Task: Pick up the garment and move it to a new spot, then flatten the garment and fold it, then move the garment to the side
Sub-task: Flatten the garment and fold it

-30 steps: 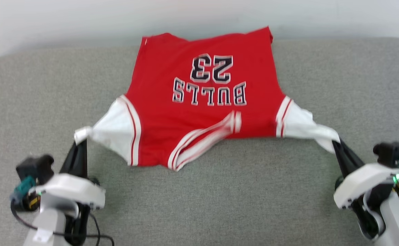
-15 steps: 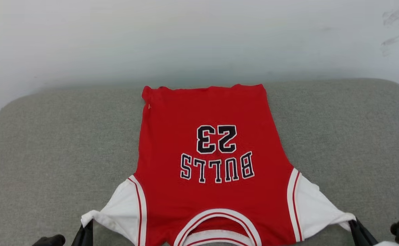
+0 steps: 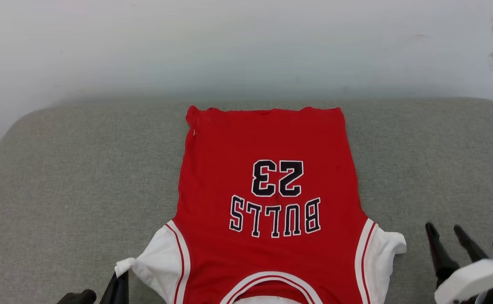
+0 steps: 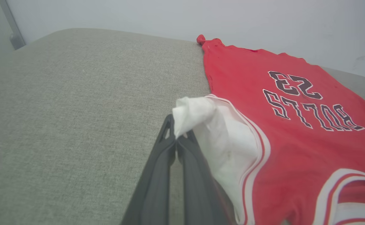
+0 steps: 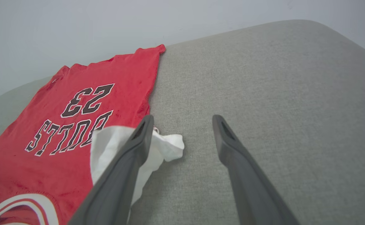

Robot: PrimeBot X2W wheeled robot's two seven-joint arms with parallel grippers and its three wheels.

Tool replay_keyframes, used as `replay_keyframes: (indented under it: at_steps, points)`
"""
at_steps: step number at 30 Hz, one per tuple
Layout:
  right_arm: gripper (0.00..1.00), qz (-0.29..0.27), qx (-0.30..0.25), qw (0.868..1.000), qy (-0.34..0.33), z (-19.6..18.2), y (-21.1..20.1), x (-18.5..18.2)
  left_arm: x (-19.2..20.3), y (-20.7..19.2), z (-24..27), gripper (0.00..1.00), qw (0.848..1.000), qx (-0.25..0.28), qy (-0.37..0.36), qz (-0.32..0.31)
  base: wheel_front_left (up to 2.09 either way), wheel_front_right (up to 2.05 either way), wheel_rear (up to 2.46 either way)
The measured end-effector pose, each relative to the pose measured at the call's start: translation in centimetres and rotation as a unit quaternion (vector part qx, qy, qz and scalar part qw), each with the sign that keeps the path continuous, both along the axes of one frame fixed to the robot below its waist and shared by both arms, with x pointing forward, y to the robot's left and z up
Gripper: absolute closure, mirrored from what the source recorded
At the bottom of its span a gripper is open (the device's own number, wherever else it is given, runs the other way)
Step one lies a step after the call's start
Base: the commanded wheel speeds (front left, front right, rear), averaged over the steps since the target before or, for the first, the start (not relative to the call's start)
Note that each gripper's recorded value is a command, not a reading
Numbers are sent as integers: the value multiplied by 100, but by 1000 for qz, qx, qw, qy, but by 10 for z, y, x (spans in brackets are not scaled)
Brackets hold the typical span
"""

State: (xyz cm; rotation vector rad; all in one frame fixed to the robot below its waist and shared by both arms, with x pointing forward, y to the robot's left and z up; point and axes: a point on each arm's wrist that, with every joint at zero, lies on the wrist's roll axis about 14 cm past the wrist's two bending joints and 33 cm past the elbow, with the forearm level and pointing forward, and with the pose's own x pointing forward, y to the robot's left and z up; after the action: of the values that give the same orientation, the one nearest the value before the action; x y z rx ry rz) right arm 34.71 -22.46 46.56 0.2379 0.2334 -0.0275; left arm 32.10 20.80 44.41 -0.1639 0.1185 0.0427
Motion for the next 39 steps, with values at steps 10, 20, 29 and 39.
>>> replay_keyframes:
  at_steps: [10, 20, 29, 39]
  points:
    - [0, 25, -14, 999, 26, 27, -11, 142, 41, -9, 40, 100, 998, -7, -70, -5, 0, 0, 0]
    - [0, 104, -45, 980, 166, 8, 37, 250, 68, 2, 45, 100, 997, -4, -82, 12, 0, 0, 0]
    - [0, 142, -54, 957, 247, -42, 78, 303, 89, 3, 35, 100, 997, -9, -74, 13, 0, 0, 0]
    - [0, 170, -40, 910, 377, -127, 105, 295, 98, 7, 20, 100, 998, -4, -56, 19, 0, 0, 0]
